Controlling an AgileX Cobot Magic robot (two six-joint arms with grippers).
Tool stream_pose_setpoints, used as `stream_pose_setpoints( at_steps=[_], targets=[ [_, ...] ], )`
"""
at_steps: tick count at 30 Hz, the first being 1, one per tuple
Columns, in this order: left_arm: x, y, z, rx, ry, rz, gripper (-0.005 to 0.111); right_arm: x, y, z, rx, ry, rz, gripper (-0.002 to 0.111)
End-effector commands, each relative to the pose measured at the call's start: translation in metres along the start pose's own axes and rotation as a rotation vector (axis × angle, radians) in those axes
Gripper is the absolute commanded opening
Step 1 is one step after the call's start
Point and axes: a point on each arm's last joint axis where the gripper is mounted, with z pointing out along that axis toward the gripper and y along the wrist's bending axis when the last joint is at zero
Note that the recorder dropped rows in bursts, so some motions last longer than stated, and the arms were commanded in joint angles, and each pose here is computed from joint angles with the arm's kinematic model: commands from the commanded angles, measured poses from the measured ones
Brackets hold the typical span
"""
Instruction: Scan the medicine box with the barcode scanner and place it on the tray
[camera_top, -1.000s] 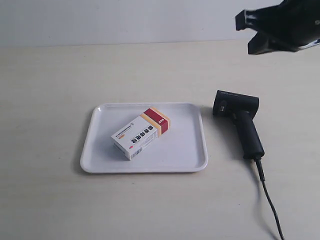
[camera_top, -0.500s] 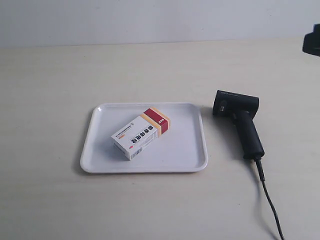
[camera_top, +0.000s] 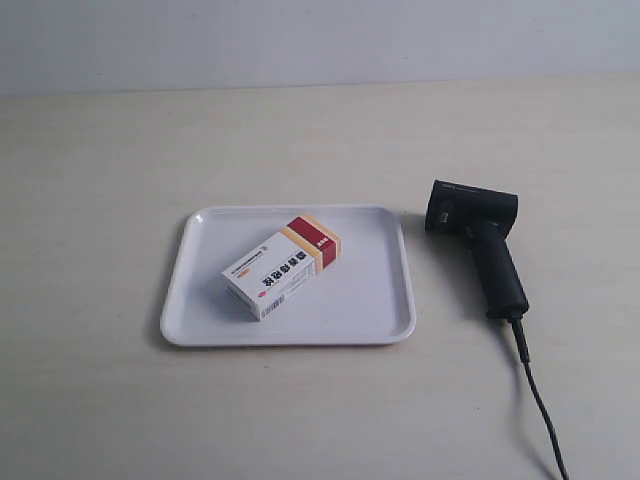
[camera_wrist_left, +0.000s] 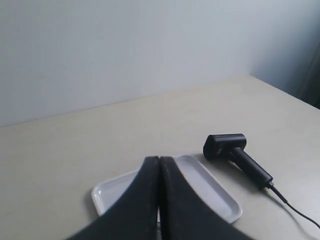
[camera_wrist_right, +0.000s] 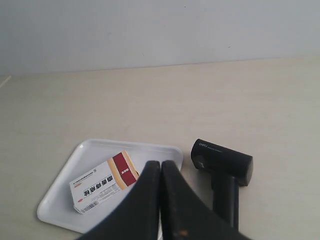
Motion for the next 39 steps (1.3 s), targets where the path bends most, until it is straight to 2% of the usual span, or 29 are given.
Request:
stream_pose_setpoints(
  at_steps=[1,8,18,21,23,26,29,32,35,39],
  targets=[
    [0.004,-0.004,-0.012,0.020,-0.006,0.011,0.000,0.001,-0.001,-0.001,0.009,-0.004,-0.008,0.000],
    [0.006,-0.009,-0.022,0.063,-0.034,-0.031,0.000,0.001,-0.001,-0.001,0.009,-0.007,-0.010,0.000],
    [0.006,-0.009,-0.024,0.060,-0.038,-0.022,0.000,0.001,-0.001,-0.001,0.009,-0.007,-0.010,0.000],
    [0.003,-0.005,-0.026,0.003,-0.081,0.014,0.000,0.001,-0.001,-0.001,0.009,-0.007,-0.010,0.000],
    [0.006,0.000,-0.026,-0.121,-0.105,-0.016,0.000,0.001,-0.001,-0.001,0.009,-0.007,-0.010,0.000],
    [0.030,0.014,-0.023,-0.374,-0.190,-0.052,0.000,0.001,-0.001,-0.001,0.009,-0.007,-0.010,0.000],
    [0.058,0.024,-0.017,-0.467,-0.232,-0.077,0.000,0.001,-0.001,-0.001,0.008,-0.007,-0.008,0.000],
    [0.086,0.033,-0.010,-0.520,-0.253,-0.112,0.000,0.001,-0.001,-0.001,0.008,-0.007,-0.008,0.000],
    [0.112,0.040,0.000,-0.536,-0.181,-0.144,0.000,0.001,-0.001,-0.001,0.008,-0.007,-0.008,0.000],
    [0.134,0.044,0.006,-0.543,-0.116,-0.159,0.000,0.001,-0.001,-0.001,0.008,-0.007,-0.008,0.000]
  ],
)
